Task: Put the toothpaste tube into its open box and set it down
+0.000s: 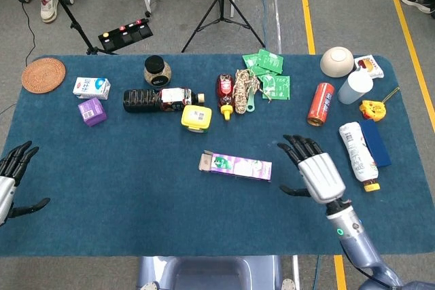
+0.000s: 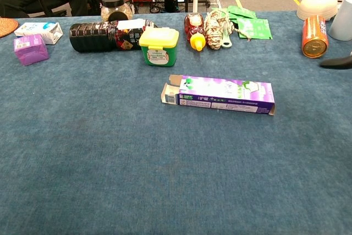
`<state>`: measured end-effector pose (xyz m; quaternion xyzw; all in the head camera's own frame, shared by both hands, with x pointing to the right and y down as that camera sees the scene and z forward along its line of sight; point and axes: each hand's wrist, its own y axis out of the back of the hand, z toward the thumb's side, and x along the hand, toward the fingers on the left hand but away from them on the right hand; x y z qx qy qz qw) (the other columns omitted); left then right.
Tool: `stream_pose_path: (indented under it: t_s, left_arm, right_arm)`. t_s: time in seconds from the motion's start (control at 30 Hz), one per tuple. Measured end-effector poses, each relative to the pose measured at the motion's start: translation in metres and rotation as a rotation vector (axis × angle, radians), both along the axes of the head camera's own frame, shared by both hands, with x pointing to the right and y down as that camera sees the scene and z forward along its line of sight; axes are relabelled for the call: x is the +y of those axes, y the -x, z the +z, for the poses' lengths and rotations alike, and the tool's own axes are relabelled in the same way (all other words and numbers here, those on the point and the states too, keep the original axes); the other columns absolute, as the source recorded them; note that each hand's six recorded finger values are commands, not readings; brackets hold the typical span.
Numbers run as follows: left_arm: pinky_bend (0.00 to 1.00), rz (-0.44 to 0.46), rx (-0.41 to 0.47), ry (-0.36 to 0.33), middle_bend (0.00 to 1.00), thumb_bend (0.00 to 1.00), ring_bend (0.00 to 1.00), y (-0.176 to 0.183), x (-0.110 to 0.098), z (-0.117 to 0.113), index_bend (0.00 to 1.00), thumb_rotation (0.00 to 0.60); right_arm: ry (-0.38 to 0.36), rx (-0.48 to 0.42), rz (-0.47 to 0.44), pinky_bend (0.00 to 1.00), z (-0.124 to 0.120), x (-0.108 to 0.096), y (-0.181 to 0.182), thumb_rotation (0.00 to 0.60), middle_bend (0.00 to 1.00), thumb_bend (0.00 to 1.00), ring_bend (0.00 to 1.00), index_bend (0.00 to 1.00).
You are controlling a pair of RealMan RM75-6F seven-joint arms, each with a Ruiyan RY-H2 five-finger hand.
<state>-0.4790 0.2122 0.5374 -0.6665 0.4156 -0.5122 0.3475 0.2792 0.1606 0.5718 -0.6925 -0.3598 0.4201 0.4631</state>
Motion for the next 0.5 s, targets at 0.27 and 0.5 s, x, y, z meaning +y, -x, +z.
stream_pose_path:
  t_s: [0.27, 0.5]
  left_arm:
    - [0.14, 0.000, -0.012, 0.008, 0.00, 0.05, 0.00, -0.001, 0.015, 0.000, 0.00, 0.600]
    - [0.14, 0.011, -0.070, -0.008, 0.00, 0.05, 0.00, -0.001, 0.023, -0.005, 0.00, 0.600]
  right_arm:
    - [-0.037, 0.062, 0.067, 0.15, -0.015, 0.047, -0.060, 0.498, 0.09, 0.00, 0.06, 0.18]
    - [0.026, 0.088, 0.096, 0.13, -0.016, 0.078, -0.079, 0.499, 0.08, 0.00, 0.05, 0.18]
